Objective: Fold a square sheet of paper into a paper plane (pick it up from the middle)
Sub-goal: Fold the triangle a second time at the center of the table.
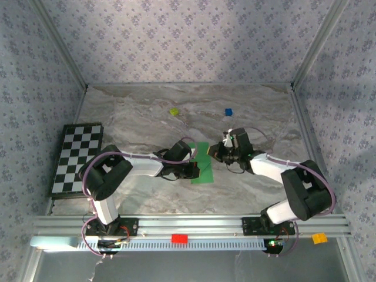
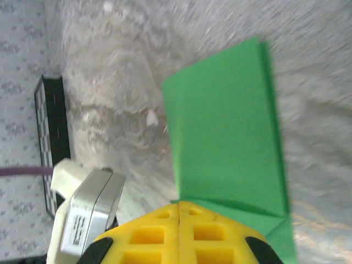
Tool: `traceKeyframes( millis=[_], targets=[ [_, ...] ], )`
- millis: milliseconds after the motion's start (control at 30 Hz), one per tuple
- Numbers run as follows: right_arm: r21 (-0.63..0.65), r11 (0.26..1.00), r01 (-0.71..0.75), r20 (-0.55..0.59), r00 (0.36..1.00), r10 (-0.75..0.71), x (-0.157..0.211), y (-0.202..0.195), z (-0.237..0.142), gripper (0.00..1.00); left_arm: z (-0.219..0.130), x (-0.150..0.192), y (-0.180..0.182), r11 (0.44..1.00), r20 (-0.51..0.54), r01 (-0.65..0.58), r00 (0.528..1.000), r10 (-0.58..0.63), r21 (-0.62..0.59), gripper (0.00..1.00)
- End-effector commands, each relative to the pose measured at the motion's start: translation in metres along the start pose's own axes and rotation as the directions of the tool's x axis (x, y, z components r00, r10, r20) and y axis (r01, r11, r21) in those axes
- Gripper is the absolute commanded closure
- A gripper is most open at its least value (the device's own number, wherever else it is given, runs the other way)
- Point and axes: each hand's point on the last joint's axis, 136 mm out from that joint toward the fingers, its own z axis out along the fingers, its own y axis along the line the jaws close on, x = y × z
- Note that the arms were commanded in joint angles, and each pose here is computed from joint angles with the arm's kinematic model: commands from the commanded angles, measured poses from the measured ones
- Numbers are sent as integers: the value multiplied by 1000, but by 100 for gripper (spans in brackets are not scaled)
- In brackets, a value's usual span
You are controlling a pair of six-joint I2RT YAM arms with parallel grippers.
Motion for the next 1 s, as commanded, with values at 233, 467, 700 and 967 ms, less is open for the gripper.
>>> traceKeyframes(
  millis=[233,467,700,967],
  targets=[
    [114,992,-56,-170,983,75,44,-46,40,98,6,22,35,991,-68,41,996,-50,-130,100],
    [174,982,-78,-175,979,109,51,-69,38,100,-4,5,10,997,-9,47,999,-48,-58,100],
    [180,981,-80,-179,977,112,53,-71,39,100,-11,-24,-22,1000,46,21,999,-21,8,97],
    [182,979,-89,-178,976,122,54,-74,41,100,9,-22,-8,999,-3,43,999,-43,-30,97]
  ],
)
